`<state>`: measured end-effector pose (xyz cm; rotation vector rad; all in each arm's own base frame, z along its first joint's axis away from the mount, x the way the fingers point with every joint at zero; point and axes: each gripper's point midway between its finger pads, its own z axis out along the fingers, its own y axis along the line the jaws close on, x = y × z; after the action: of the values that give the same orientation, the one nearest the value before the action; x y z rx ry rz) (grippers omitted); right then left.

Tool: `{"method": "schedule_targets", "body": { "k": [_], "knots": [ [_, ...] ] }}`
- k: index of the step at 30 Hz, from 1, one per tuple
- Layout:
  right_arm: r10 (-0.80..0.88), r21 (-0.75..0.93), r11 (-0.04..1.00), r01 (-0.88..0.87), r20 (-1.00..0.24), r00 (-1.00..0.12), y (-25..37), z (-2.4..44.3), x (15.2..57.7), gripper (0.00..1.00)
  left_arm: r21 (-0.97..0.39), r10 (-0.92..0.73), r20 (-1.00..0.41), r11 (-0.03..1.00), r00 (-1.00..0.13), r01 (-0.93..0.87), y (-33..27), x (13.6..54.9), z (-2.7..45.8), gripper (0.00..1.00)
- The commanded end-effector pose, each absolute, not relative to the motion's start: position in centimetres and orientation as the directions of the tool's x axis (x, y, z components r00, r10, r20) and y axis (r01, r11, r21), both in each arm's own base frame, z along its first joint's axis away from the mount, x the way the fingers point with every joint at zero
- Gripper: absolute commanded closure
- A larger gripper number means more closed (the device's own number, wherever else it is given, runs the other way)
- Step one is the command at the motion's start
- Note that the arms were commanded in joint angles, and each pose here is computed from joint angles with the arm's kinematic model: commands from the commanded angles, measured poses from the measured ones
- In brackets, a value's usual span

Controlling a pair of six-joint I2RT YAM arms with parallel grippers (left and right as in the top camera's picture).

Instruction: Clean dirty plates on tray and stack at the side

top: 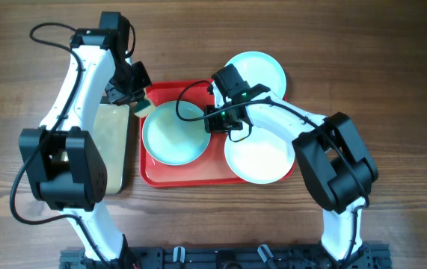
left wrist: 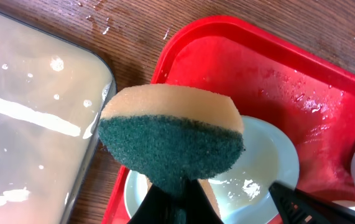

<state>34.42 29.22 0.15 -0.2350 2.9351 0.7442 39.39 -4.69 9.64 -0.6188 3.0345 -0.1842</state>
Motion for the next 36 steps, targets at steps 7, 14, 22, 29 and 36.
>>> {"method": "schedule_targets", "body": {
  "k": [7, 14, 22, 29, 36],
  "knots": [
    [-0.142, 0.226, 0.941, -0.252, -0.412, -0.900, 25.7, 7.6, 37.6, 0.96, -0.105, -0.364, -0.216, 0.931, -0.906, -0.349, -1.9, 40.4, 15.5, 0.96],
    [-0.334, -0.357, 0.927, -0.112, -0.656, -0.677, 20.7, 16.4, 38.1, 0.96, -0.105, -0.375, -0.213, 0.927, -0.902, -0.361, -1.6, 40.4, 15.3, 0.96],
    [-0.578, -0.680, 0.717, 0.151, -0.702, -0.415, 23.1, 24.2, 33.3, 0.96, -0.106, -0.376, -0.213, 0.927, -0.902, -0.361, -1.6, 40.4, 15.3, 0.96],
    [-0.623, -0.704, 0.653, 0.278, -0.709, -0.331, 23.6, 27.1, 31.3, 0.96, -0.105, -0.376, -0.213, 0.927, -0.902, -0.361, -1.6, 40.4, 15.3, 0.96],
    [-0.600, -0.672, 0.734, 0.093, -0.707, -0.375, 25.5, 24.0, 31.7, 0.96, -0.106, -0.378, -0.212, 0.926, -0.901, -0.363, -1.7, 40.4, 15.3, 0.96]
  ]
}}
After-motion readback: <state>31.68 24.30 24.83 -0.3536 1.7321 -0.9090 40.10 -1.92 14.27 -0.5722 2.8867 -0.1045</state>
